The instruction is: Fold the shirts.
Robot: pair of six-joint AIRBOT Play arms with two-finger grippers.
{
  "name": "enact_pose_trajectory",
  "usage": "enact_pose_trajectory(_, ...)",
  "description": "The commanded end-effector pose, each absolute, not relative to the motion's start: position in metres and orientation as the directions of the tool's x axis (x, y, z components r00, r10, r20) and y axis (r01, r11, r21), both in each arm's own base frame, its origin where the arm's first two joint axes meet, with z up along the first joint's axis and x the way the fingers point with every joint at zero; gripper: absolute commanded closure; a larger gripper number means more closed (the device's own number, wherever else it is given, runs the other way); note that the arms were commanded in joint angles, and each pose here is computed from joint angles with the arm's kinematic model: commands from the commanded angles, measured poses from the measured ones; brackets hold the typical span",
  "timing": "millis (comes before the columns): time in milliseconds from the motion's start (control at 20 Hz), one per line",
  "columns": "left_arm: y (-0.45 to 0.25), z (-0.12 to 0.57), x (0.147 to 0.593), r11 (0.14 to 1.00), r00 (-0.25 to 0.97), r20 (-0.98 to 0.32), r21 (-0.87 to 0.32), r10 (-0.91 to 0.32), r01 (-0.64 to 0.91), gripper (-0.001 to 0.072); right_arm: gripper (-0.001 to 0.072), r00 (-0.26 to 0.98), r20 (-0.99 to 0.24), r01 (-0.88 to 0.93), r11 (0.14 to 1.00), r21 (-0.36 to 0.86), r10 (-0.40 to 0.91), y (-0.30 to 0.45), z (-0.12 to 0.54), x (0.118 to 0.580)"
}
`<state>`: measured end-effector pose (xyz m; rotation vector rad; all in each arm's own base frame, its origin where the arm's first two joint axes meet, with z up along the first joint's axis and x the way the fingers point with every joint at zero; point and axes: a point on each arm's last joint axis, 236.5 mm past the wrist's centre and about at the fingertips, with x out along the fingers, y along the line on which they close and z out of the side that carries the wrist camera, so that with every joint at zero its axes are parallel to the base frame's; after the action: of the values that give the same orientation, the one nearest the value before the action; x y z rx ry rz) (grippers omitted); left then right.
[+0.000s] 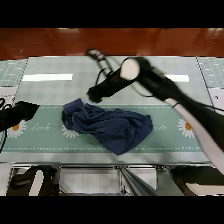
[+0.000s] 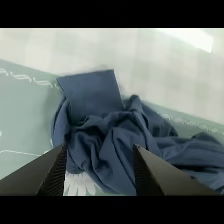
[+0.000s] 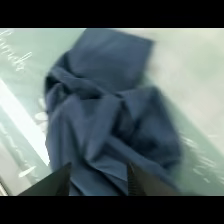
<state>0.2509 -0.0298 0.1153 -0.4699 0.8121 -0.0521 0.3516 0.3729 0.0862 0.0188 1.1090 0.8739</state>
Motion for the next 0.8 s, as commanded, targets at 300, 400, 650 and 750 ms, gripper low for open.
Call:
enact_pose_trajectory(300, -0.11, 0.005, 0.217, 0.712, 0.219, -0.736, -0.677, -0.641, -0.188, 0.0202, 0.0304, 0.429, -0.872, 0.029, 0.961, 0.276, 0.237, 0.032, 0.063, 0.336)
enact_pose_trajectory(400, -0.126, -0.024, 0.205, 0.676, 0.155, -0.708, -0.705, -0.689, -0.215, 0.0202, 0.0304, 0.407, -0.886, 0.178, 0.932, 0.316, 0.223, -0.007, 0.032, 0.302)
enact_pose_trajectory(650, -0.126, -0.066, 0.232, 0.688, 0.213, -0.745, -0.666, -0.632, -0.287, 0.0202, 0.0305, 0.411, -0.854, 0.298, 0.838, 0.457, 0.319, -0.02, -0.003, 0.265)
enact_pose_trajectory(750, -0.128, -0.085, 0.243, 0.696, 0.222, -0.764, -0.644, -0.606, -0.317, 0.0202, 0.0305, 0.382, -0.846, 0.287, 0.823, 0.49, 0.371, -0.005, -0.014, 0.258)
